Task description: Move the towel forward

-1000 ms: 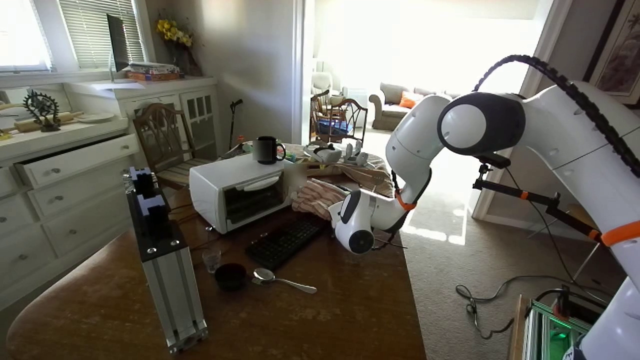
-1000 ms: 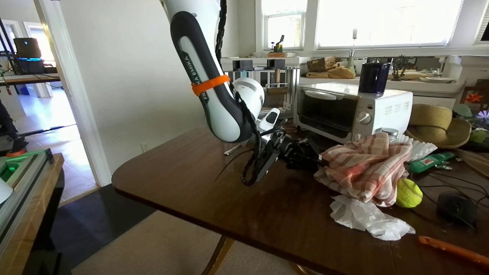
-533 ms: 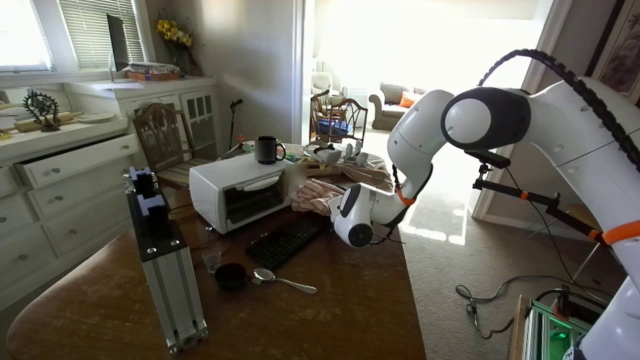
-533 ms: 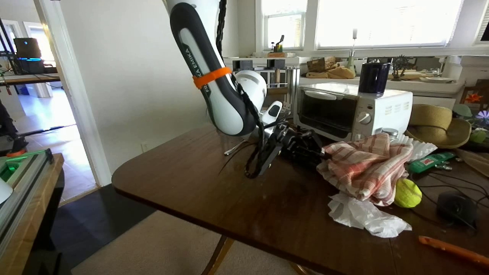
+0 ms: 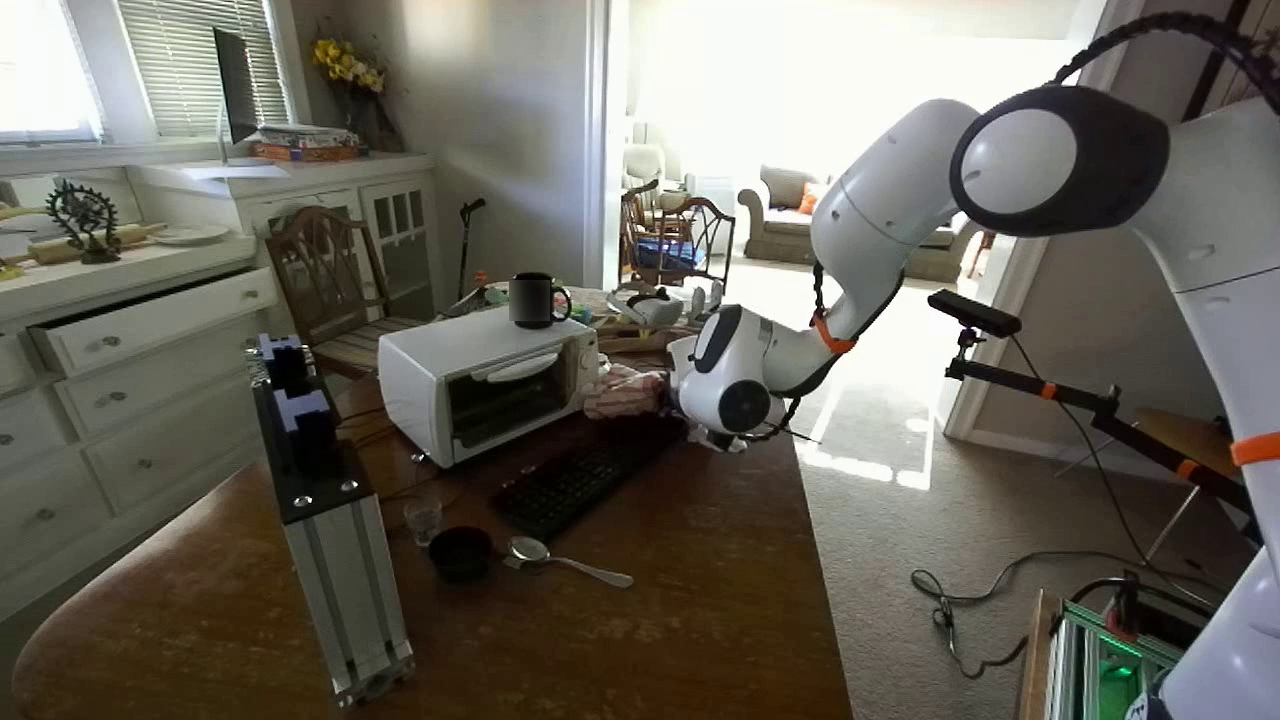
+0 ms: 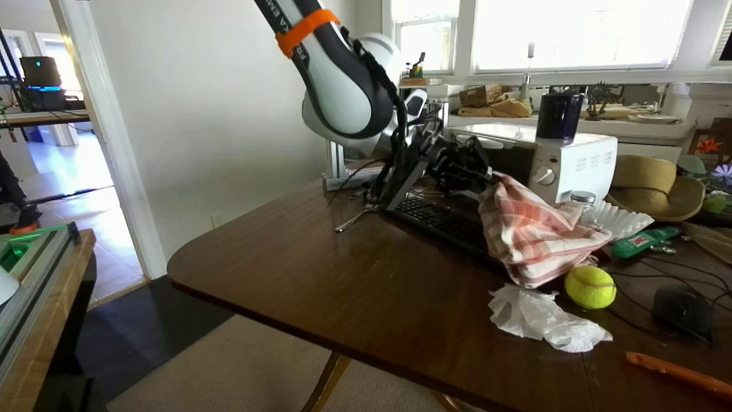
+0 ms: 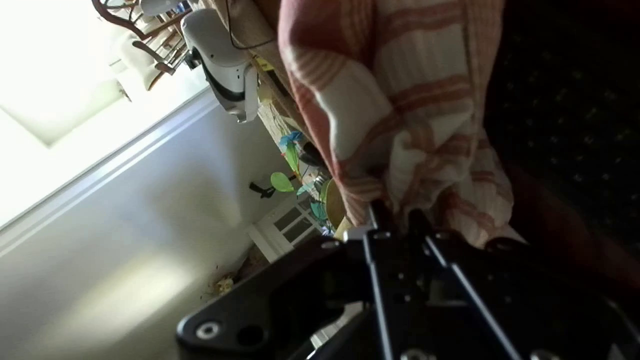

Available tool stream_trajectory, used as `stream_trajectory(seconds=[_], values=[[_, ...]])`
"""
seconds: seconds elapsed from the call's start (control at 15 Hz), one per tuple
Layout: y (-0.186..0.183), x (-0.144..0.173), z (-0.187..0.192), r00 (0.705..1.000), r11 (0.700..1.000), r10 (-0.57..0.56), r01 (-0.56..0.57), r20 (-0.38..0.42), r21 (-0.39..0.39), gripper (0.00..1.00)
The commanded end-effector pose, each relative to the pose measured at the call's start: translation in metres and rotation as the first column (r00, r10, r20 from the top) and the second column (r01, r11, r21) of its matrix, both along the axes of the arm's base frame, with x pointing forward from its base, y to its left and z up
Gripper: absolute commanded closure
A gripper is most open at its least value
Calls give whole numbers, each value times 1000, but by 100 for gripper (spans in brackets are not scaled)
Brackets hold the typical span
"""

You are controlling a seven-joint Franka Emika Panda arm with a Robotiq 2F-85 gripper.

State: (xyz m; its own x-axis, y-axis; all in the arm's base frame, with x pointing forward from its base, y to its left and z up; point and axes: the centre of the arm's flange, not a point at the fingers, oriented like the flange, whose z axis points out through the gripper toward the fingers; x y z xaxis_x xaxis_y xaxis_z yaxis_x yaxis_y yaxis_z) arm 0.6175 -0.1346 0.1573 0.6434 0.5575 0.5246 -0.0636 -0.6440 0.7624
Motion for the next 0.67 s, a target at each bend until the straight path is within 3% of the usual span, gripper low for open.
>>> stream_trajectory(seconds=[0.0, 0.27, 0.6], values=[[4, -25, 48, 995, 994, 89, -92, 37, 67, 98], [33, -34, 91, 984, 975, 172, -176, 35, 134, 98], [53, -66, 78, 971, 959, 238, -235, -4, 159, 98]])
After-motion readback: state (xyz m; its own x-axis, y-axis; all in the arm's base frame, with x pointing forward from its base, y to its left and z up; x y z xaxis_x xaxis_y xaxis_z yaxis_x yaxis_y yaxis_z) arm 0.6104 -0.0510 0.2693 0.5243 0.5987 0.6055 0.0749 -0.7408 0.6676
